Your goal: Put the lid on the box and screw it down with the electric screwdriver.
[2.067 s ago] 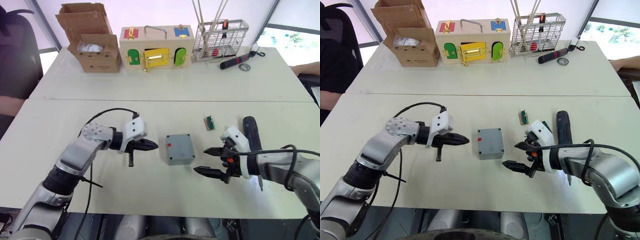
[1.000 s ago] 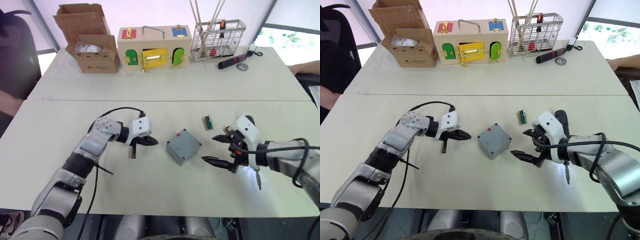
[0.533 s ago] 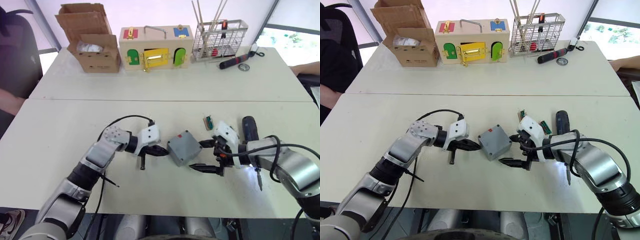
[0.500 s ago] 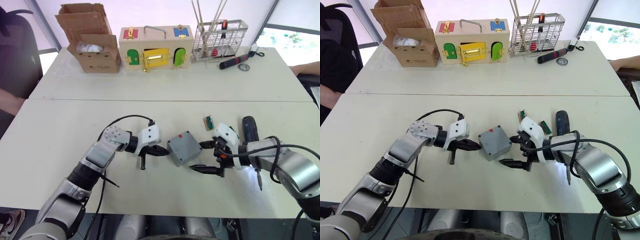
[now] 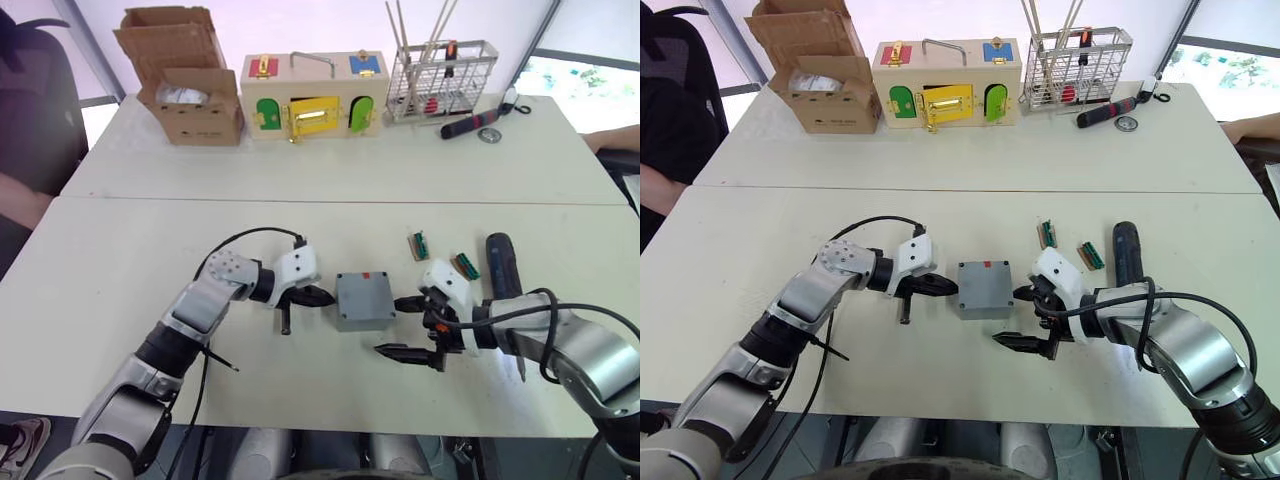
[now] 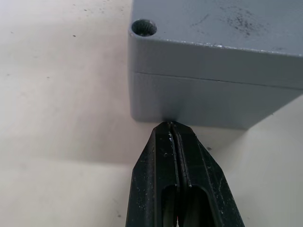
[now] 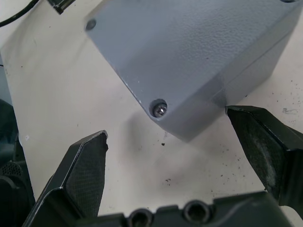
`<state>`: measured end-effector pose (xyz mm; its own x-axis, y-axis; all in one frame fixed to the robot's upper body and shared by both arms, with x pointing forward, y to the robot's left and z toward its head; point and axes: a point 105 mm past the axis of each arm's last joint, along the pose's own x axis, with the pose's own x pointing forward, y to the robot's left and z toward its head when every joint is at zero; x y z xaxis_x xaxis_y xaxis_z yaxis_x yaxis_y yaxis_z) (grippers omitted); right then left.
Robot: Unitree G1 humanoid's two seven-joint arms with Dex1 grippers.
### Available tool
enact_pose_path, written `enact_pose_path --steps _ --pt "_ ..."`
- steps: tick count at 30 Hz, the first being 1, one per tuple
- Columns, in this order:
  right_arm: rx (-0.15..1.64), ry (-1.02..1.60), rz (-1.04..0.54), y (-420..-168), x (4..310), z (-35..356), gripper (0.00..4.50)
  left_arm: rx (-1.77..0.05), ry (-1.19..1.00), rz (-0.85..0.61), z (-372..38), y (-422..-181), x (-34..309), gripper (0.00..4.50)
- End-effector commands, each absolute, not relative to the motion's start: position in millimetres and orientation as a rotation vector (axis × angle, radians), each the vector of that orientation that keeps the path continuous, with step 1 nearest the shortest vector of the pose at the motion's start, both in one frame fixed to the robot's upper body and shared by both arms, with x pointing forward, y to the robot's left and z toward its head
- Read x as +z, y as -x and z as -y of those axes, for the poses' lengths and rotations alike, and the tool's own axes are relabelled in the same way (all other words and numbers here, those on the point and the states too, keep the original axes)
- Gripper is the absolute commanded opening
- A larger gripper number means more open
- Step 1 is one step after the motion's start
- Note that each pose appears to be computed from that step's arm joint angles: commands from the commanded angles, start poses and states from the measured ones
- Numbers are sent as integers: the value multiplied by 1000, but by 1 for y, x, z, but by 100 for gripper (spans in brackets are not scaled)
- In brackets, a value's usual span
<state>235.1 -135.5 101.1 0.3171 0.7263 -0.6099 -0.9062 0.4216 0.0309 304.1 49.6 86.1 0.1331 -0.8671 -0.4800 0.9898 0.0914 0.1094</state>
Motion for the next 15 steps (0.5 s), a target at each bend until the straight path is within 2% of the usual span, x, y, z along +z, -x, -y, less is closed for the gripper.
enact_pose_path --steps 1,5,8,11,15 --pt "1044 388 -539 -243 127 151 447 -1392 -469 -268 -61 -311 105 0" --pt "916 246 -490 -254 164 178 447 -1318 -428 -216 -84 -323 136 0" --pt "839 153 -406 -263 182 189 447 -1332 -377 -154 -86 -318 164 0" --pt "719 131 -317 -283 180 193 447 -1352 -343 -93 -79 -306 185 0" --pt "590 172 -294 -299 152 197 447 -1328 -351 -51 -70 -293 196 0"
